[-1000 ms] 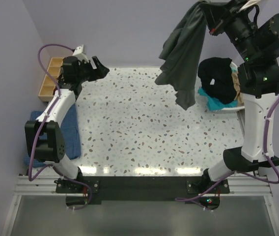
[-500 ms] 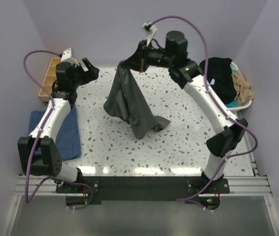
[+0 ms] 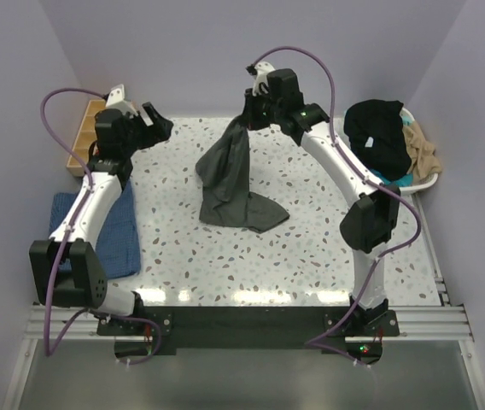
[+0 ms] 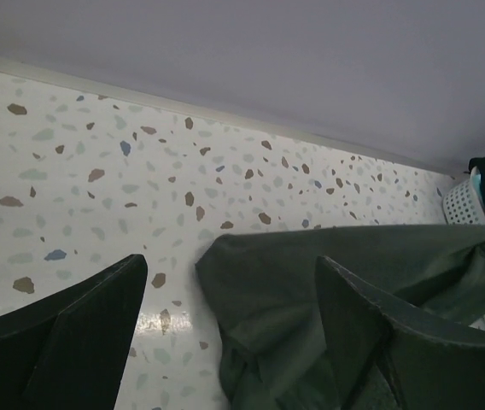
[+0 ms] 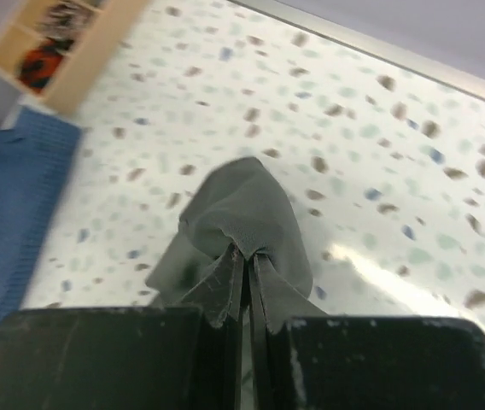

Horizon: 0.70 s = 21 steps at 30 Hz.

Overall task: Fold and stack the t-shirts
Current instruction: Move the tshirt to the center of the board

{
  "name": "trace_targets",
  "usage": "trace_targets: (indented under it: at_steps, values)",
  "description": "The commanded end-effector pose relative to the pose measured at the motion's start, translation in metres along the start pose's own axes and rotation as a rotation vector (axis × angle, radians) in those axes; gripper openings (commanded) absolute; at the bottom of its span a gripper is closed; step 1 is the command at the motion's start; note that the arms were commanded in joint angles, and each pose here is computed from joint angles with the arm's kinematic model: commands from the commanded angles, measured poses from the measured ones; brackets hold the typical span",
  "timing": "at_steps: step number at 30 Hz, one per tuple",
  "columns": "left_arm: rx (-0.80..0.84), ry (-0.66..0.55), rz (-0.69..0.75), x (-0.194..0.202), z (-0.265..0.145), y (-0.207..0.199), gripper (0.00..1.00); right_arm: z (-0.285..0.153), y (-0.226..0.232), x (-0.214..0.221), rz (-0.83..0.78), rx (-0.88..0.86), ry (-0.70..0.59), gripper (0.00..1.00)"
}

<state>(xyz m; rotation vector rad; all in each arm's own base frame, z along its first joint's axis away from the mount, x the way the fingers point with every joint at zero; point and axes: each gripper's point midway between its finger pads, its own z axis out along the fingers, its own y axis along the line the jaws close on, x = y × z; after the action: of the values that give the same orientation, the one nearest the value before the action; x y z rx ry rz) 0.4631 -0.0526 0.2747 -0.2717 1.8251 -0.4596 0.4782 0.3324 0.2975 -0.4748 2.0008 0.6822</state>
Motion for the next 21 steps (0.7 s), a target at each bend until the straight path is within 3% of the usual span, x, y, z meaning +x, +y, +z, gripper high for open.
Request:
trace_targets:
  at_steps: [1, 3, 6, 7, 10, 12, 18, 21]
  values:
    - [0.134, 0.130, 0.002, 0.044, 0.021, -0.017, 0.85, -0.017, -0.080, 0.009, -0.021, 0.314, 0.001, 0.00]
    - [0.169, 0.182, 0.003, 0.064, 0.031, -0.029, 0.85, -0.021, -0.113, 0.028, 0.029, 0.384, 0.046, 0.00]
    - [0.185, 0.252, -0.013, 0.095, 0.050, -0.037, 0.83, -0.026, -0.160, 0.058, 0.069, 0.517, 0.109, 0.40]
    - [0.189, 0.272, -0.018, 0.106, 0.058, -0.037, 0.82, -0.032, -0.173, 0.063, 0.069, 0.574, 0.115, 0.58]
    - [0.230, 0.300, -0.006, 0.121, 0.068, -0.053, 0.82, -0.056, -0.209, 0.081, 0.056, 0.746, 0.152, 0.75]
    - [0.255, 0.321, 0.013, 0.131, 0.075, -0.066, 0.82, -0.073, -0.213, 0.088, 0.054, 0.790, 0.162, 0.78]
    - [0.294, 0.377, 0.026, 0.158, 0.098, -0.091, 0.82, -0.060, -0.162, 0.113, 0.136, 0.503, 0.186, 0.78]
    - [0.298, 0.389, 0.024, 0.169, 0.108, -0.096, 0.82, -0.057, -0.155, 0.130, 0.176, 0.475, 0.222, 0.78]
